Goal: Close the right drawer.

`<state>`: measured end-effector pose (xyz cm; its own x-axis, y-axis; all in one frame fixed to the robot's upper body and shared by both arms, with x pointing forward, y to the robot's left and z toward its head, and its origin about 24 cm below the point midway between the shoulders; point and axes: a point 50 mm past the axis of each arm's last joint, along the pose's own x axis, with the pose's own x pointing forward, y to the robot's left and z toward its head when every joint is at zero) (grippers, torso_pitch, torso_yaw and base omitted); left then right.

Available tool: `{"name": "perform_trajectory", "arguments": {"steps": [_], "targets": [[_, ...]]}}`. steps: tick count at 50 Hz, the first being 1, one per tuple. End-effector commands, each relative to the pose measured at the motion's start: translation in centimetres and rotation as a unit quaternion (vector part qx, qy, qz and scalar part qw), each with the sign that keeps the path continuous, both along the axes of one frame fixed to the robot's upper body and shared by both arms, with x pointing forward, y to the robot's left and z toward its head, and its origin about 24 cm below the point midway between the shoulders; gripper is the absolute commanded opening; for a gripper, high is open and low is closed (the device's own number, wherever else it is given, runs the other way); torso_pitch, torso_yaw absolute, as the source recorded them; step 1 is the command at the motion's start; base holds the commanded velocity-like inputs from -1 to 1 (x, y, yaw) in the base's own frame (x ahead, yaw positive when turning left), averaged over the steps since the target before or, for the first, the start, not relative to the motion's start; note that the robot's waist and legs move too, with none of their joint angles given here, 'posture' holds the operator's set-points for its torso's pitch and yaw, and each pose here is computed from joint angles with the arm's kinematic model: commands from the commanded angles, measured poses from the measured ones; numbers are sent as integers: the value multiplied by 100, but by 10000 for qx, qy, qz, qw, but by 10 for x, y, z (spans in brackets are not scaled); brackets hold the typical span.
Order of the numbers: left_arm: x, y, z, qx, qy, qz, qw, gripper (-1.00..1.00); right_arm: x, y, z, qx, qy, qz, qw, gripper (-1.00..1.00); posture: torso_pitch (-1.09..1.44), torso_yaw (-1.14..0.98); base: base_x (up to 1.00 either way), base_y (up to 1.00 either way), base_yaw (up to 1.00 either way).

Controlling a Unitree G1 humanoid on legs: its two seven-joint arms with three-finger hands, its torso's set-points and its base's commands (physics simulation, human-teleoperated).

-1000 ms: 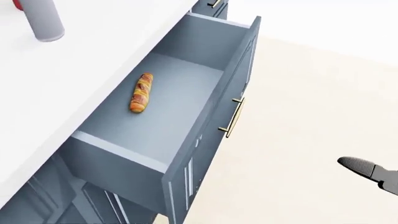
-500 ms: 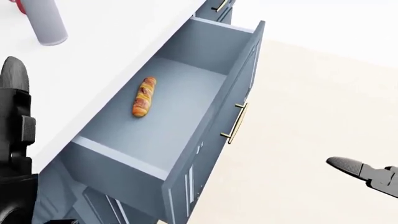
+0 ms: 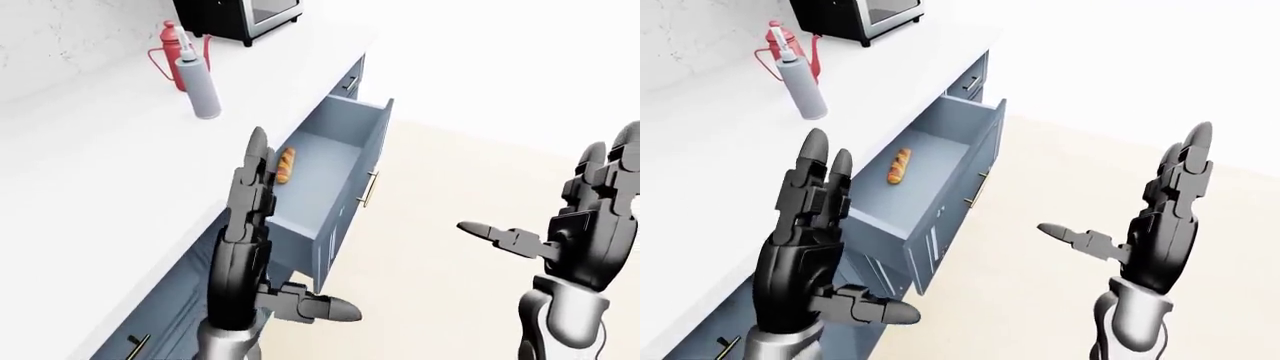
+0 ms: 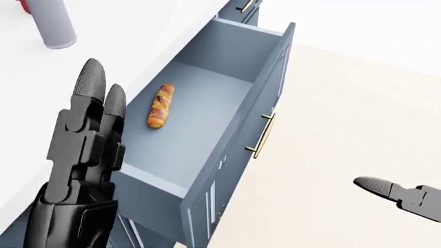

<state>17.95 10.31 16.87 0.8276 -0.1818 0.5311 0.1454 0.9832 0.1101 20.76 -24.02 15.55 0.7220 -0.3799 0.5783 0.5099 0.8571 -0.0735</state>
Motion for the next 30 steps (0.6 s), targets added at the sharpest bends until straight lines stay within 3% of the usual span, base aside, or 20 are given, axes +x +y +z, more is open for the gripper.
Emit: {"name": "perform_trajectory", "arguments": {"steps": [1,4,7,14,15,26,30], "targets": [[-4,0,11,-36,-303,-141,9994,100,-3,2,12,-161,-352,35,9992,100,0,0,0,0,0],[-6,-7,9,91,-255,-523,9983,100,-2,3,12,-160,-340,53,9993,100,0,0,0,0,0],[-6,-14,7,262,-259,-640,9973,100,-2,3,12,-164,-330,62,9993,100,0,0,0,0,0],[-7,-27,-1,587,-58,-1222,9908,100,-2,2,12,-145,-328,56,9993,100,0,0,0,0,0],[-11,-40,-7,765,112,-1708,9823,100,0,3,10,-150,-286,88,9994,100,0,0,0,0,0],[-15,-47,-9,795,161,-1943,9776,100,0,3,9,-151,-266,104,9995,100,0,0,0,0,0],[-17,-54,-13,850,194,-2127,9732,100,1,3,9,-149,-256,110,9995,100,0,0,0,0,0]]}}
